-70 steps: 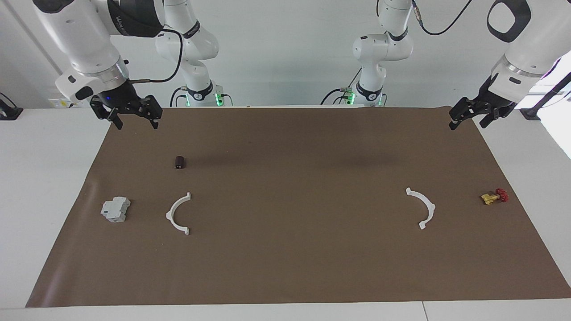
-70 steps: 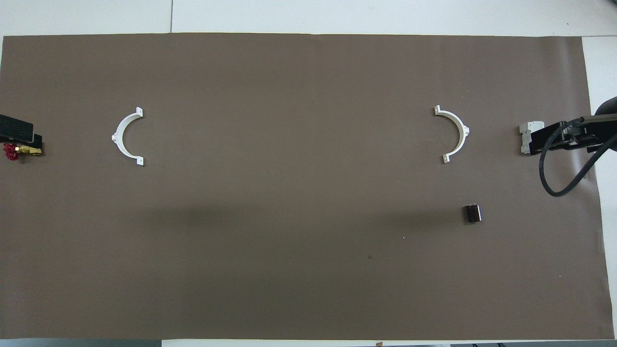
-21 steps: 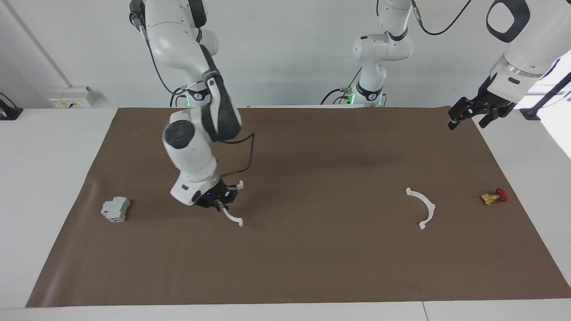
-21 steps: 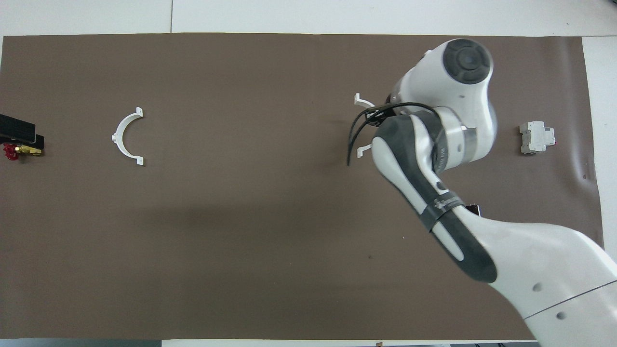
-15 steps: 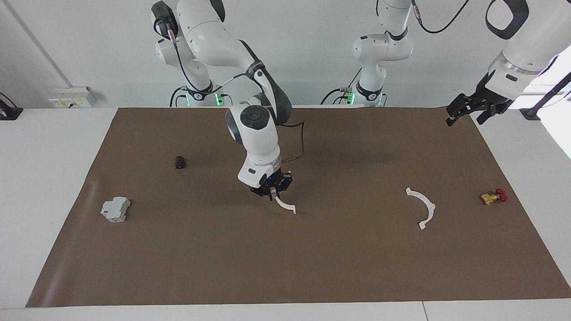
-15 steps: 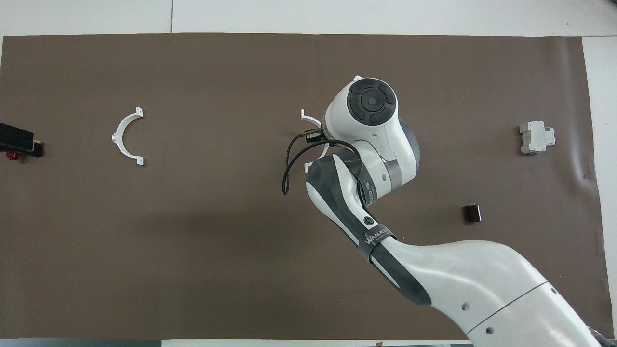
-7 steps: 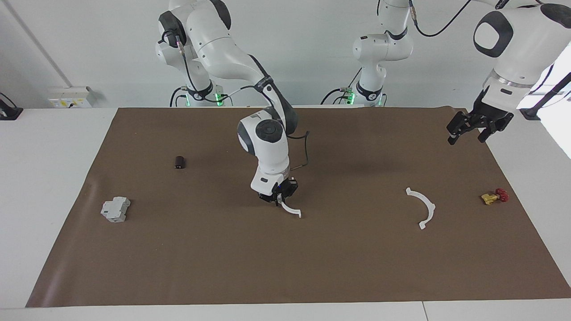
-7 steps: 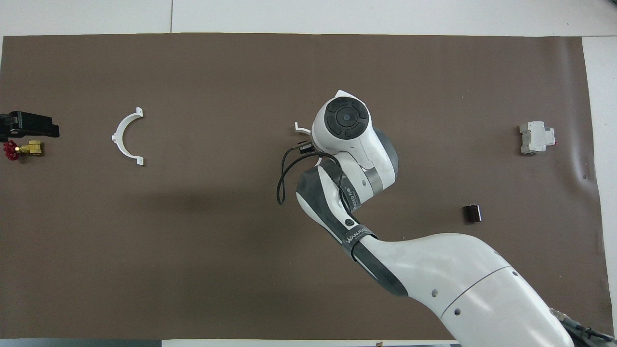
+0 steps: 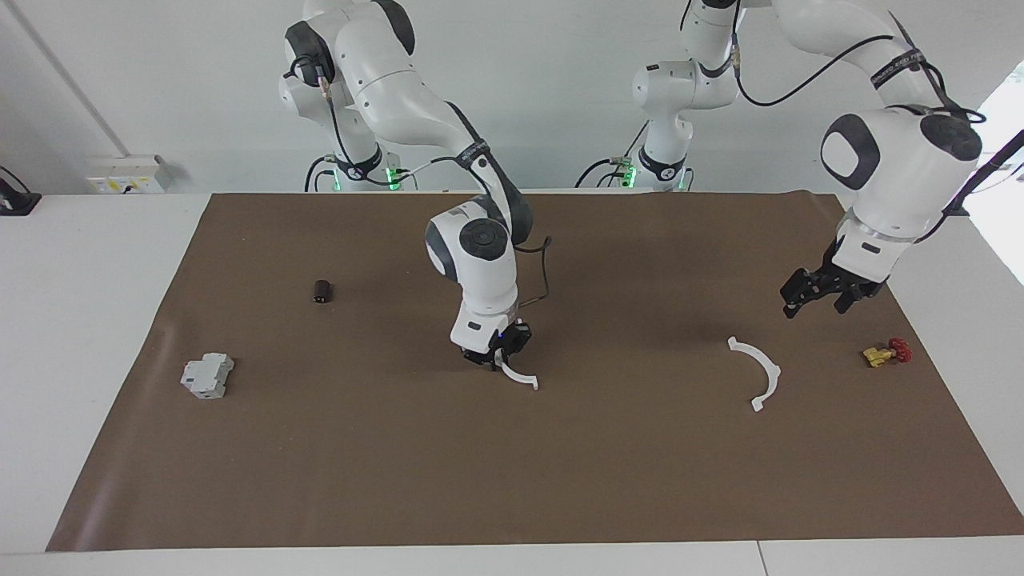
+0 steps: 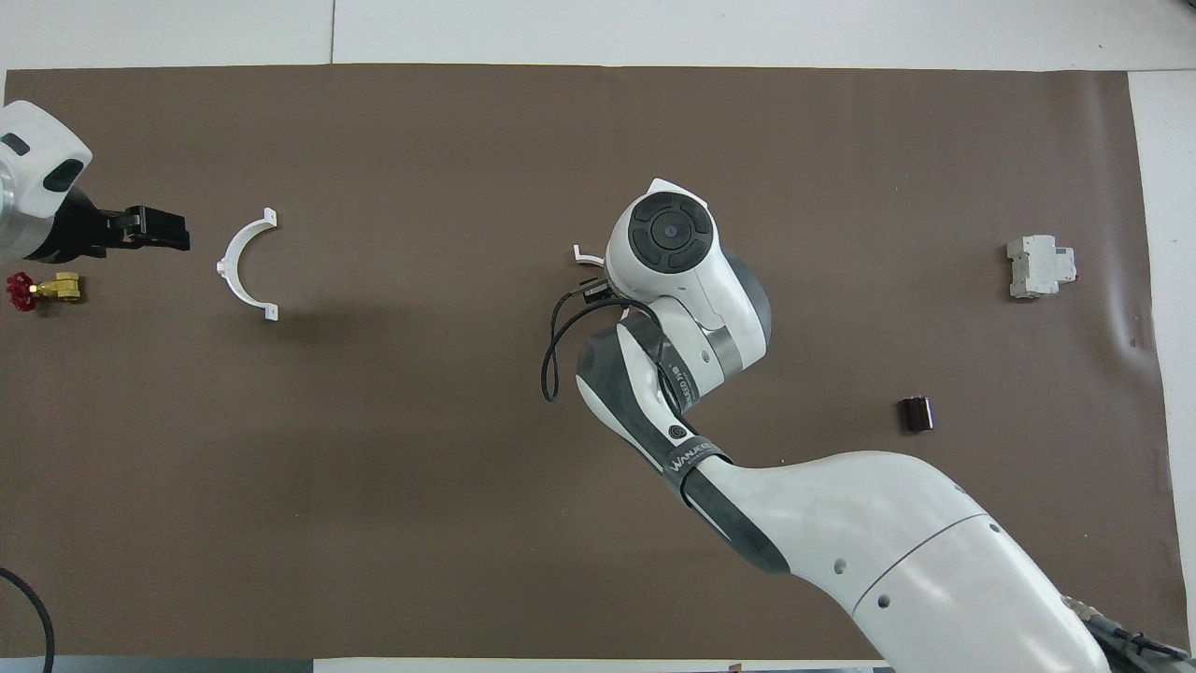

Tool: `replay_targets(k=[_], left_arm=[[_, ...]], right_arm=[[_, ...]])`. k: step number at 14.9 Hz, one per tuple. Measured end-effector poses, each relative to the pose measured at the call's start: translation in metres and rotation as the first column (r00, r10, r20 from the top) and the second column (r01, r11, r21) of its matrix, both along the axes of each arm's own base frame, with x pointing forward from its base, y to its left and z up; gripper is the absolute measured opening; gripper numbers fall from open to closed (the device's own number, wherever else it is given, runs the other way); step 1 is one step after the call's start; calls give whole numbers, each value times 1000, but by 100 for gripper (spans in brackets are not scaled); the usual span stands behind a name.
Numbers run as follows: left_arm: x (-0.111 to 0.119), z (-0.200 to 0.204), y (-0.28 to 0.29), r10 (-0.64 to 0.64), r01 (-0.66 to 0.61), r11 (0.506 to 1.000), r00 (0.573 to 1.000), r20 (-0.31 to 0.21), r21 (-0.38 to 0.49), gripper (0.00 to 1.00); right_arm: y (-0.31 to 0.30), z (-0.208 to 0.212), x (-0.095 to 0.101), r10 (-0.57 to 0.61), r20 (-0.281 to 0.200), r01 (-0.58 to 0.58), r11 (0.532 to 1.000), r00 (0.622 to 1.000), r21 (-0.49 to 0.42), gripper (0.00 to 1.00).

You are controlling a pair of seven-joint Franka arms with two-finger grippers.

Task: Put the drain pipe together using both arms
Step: 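Carry the clamp half to the table center while the left gripper reaches the other half, then release the clamp half at center while the left gripper grasps the other half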

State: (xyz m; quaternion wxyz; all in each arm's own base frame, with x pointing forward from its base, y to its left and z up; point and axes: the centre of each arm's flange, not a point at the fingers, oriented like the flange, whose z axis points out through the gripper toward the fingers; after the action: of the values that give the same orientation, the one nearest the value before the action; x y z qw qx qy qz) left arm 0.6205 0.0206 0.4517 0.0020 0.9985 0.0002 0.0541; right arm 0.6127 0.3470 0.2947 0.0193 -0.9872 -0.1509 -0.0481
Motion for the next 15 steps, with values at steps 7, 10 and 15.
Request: replay_targets(k=[7,10,15], left_arm=[[-8,-100,-2,-17,17,1000,1000,1,11,93],[-6,-123,-2,-33,33,999,999,-1,17,87],[0,-146,-2,-42,41,999,999,21,24,51]], right_arm=[[-55,105,28,-91,1,91,996,996,-17,100],[-126,192,17,-184,-64,180,982,981,-60,100],[-218,305,-33,-280,-111,272,958,953,-88,100]])
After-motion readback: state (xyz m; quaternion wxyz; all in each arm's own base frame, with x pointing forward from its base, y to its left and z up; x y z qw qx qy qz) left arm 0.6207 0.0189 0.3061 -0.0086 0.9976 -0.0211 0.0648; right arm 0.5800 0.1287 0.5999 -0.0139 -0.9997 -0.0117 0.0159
